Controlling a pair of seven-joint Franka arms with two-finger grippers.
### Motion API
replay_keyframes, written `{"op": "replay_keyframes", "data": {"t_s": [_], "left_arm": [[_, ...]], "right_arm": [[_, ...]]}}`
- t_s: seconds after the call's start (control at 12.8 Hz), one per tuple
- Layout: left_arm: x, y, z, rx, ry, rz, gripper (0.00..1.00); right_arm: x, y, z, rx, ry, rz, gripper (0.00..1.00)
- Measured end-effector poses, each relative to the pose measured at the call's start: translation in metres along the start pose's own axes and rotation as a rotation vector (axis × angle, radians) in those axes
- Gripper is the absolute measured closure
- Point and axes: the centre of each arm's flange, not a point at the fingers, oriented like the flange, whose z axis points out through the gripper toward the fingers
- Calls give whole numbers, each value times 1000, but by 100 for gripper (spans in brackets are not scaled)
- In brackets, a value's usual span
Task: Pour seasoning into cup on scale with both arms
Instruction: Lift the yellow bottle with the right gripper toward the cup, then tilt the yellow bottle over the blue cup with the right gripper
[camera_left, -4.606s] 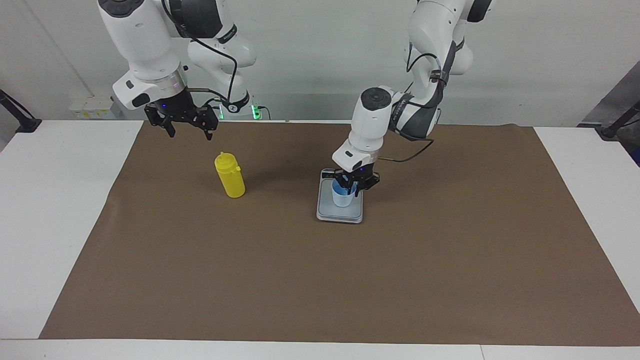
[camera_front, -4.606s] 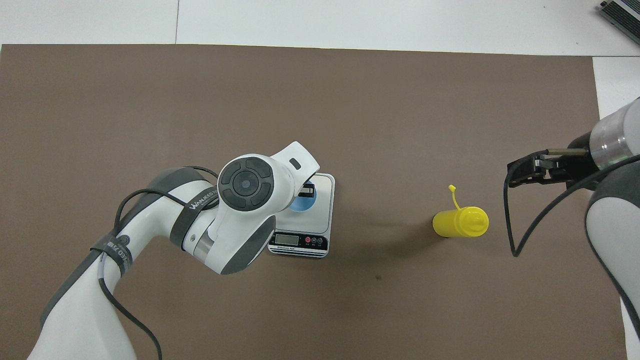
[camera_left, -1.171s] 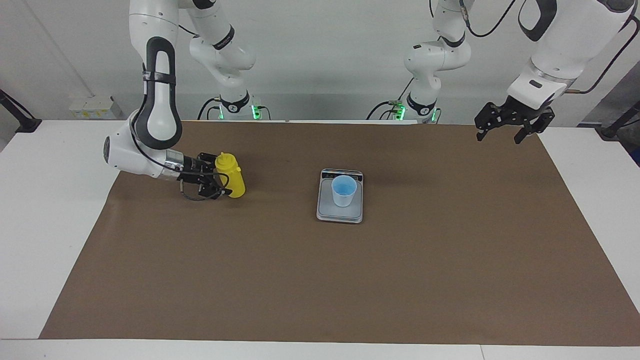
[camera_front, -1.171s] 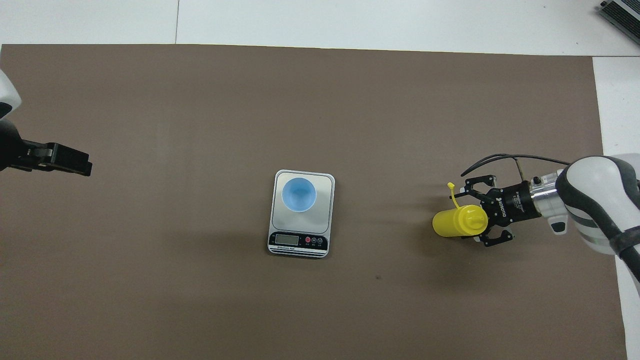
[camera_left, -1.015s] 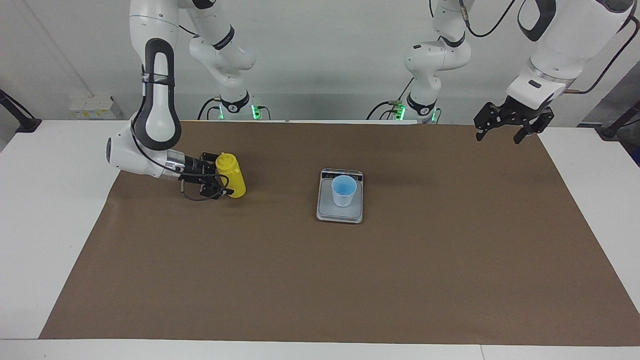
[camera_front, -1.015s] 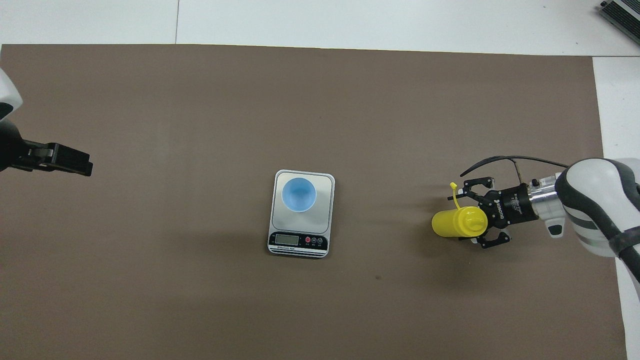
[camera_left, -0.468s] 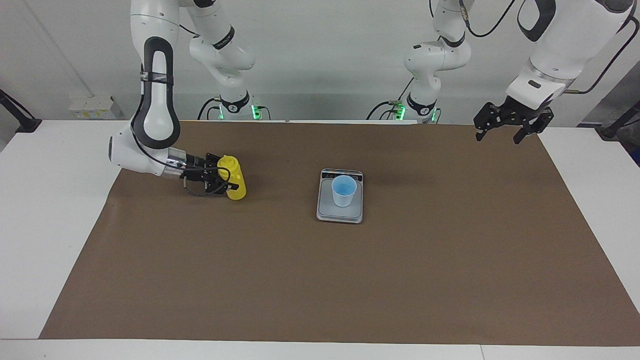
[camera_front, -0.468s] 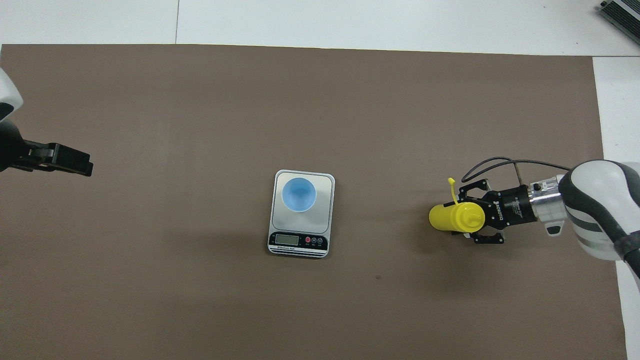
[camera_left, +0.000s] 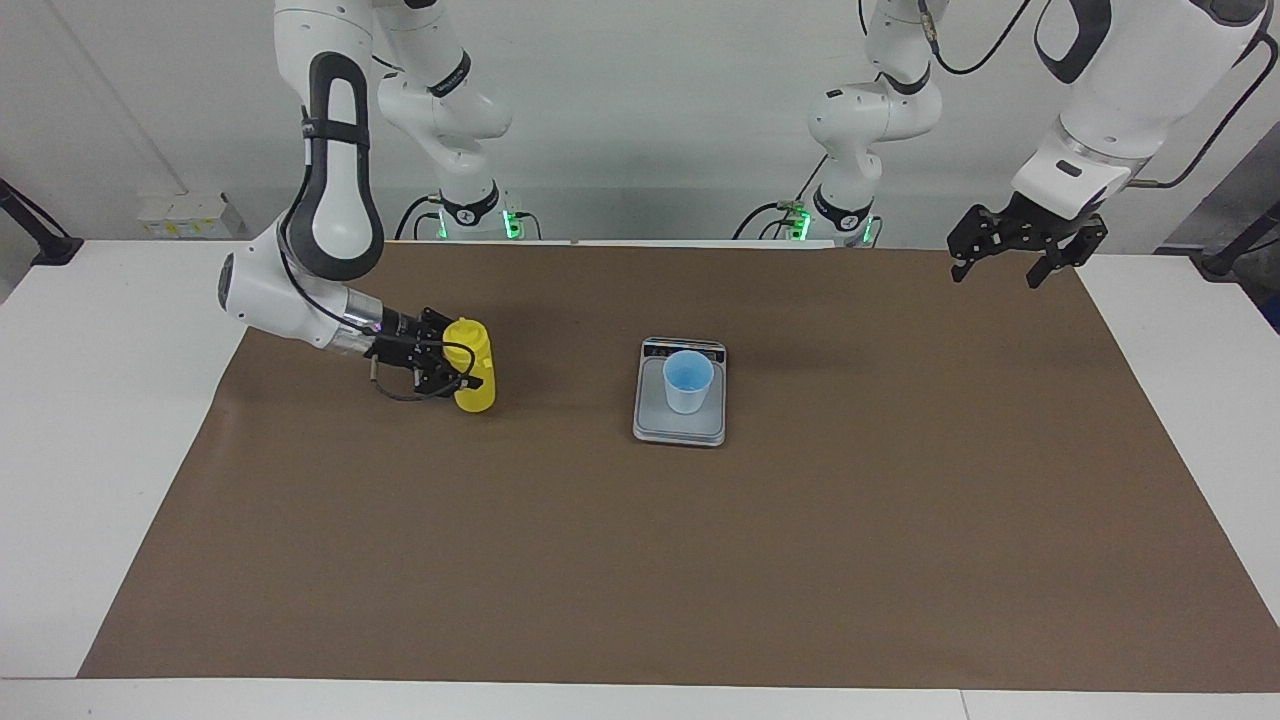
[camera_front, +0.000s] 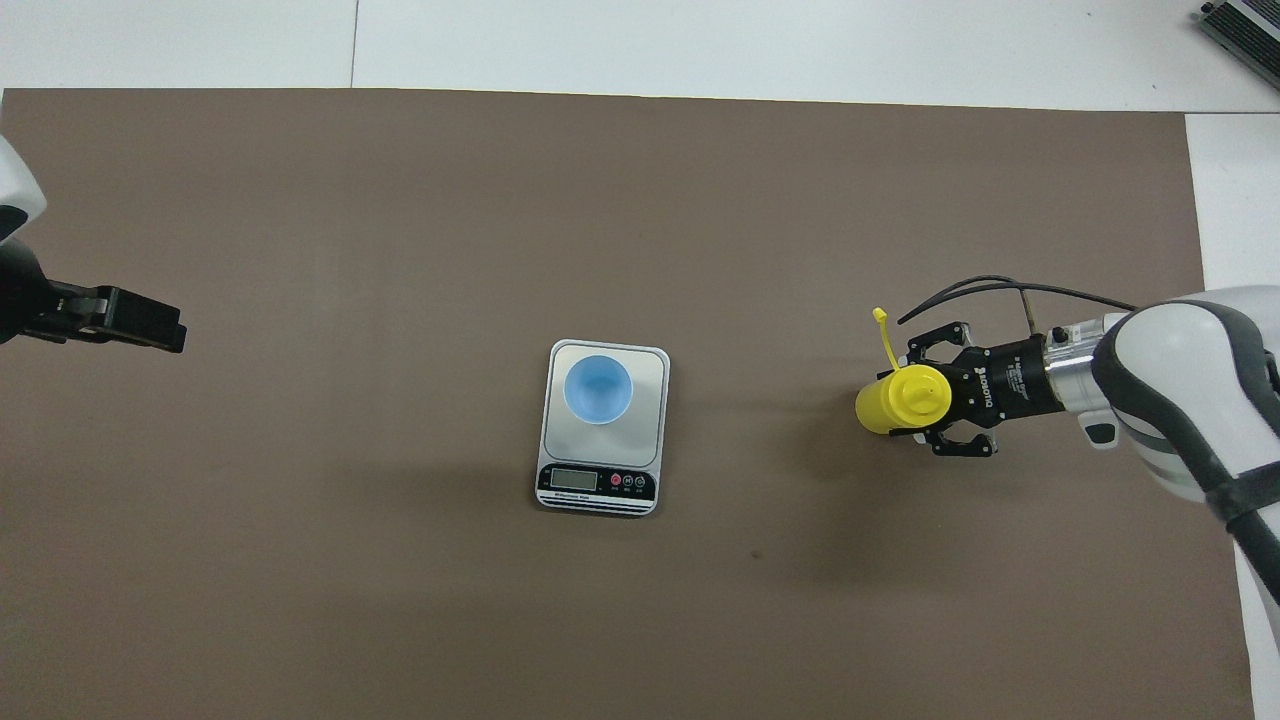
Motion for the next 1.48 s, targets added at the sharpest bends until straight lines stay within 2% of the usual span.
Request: {"op": "replay_keyframes", "data": {"t_s": [0.16,0.31,0.55,0.86,1.01,1.17,1.48], "left_arm": [[0,0,0,0,1,0,0],[1,0,-1,0,6,0,0],[1,0,-1,1,9,0,0],[1,0,-1,2,9,2,0],[1,-4,-1,35,7,18,0],[1,-6,-1,53,6,30,0],[1,-5,-1,53,7,30,0]], "right_arm": [[-33,-19,-11,-16,115,-6,46],[-64,-38,-18,-19,237,-38,46],[-101,-57,-15,1,369,-5,46],[-177,-84,28,18,592,-5,46],[-217,-97,58,41,694,-30,46],[-247,-102,89,60,811,-94,46],[-290,-98,137,124,1046,-305,46]]}}
